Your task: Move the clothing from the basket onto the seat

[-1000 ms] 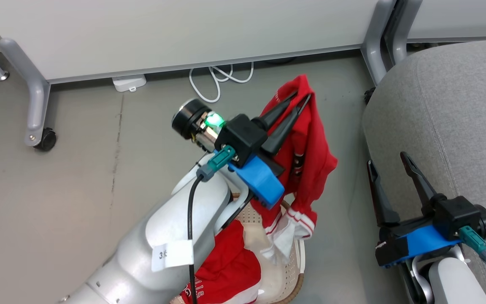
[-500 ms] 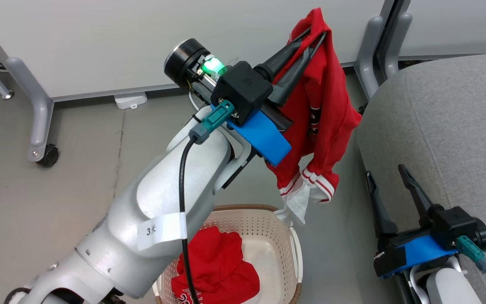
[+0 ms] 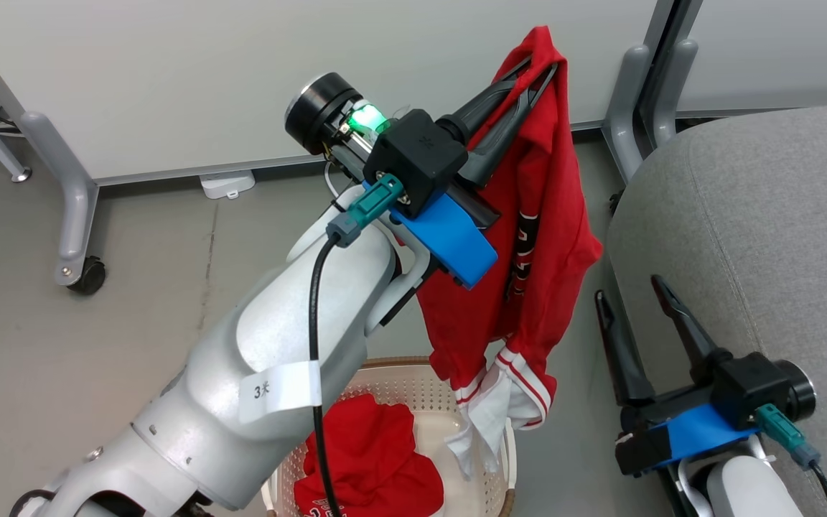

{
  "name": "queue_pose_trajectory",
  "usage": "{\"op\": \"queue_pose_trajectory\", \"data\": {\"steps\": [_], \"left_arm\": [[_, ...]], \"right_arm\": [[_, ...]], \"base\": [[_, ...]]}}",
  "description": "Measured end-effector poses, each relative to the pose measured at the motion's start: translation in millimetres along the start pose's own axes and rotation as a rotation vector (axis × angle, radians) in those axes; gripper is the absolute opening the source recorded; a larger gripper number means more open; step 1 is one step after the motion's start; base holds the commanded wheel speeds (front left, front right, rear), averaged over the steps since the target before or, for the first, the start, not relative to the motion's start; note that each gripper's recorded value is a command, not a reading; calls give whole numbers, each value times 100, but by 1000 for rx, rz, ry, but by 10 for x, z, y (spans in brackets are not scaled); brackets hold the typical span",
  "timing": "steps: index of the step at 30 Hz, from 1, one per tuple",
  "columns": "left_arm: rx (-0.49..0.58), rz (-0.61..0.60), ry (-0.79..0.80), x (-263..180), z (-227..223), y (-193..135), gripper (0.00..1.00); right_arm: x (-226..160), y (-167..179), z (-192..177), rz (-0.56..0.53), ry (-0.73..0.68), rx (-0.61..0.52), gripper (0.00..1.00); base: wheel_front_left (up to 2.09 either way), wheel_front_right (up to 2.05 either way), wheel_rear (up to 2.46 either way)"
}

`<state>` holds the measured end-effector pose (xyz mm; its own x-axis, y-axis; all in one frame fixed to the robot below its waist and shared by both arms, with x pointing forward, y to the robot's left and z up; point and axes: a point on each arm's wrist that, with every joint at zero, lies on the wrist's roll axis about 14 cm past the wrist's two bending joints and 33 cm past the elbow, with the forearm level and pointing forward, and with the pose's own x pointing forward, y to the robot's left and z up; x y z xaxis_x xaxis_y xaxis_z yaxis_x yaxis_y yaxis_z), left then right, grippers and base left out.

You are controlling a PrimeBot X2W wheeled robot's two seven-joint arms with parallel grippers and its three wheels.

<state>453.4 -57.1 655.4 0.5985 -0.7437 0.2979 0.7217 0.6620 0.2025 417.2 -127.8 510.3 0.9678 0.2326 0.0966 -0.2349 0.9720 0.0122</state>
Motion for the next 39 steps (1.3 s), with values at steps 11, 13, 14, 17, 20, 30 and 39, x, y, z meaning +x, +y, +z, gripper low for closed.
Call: {"op": "queue_pose_trajectory", "data": {"steps": [11, 13, 14, 17, 20, 30, 39], "left_arm": [[0, 7, 9, -42, -10, 5, 0], [-2, 8, 8, -42, -11, 5, 0], [-3, 8, 8, -42, -13, 5, 0], [-5, 4, 9, -39, -20, -7, 0], [-7, 1, 11, -36, -39, -12, 0], [-6, -10, 14, -27, -72, -28, 0], [-2, -20, 14, -32, -76, -50, 0]], "right_arm": [[211, 364, 431, 148, -130, -51, 100], [264, 401, 505, 168, -151, -66, 100], [293, 414, 533, 177, -158, -74, 100], [387, 448, 610, 200, -179, -101, 100], [483, 468, 657, 216, -189, -130, 100], [763, 467, 578, 236, -153, -184, 100], [840, 527, 266, 257, -53, -173, 42]], "base": [[0, 0, 0], [0, 0, 0], [0, 0, 0], [0, 0, 0], [0, 0, 0], [0, 0, 0], [0, 0, 0]]}}
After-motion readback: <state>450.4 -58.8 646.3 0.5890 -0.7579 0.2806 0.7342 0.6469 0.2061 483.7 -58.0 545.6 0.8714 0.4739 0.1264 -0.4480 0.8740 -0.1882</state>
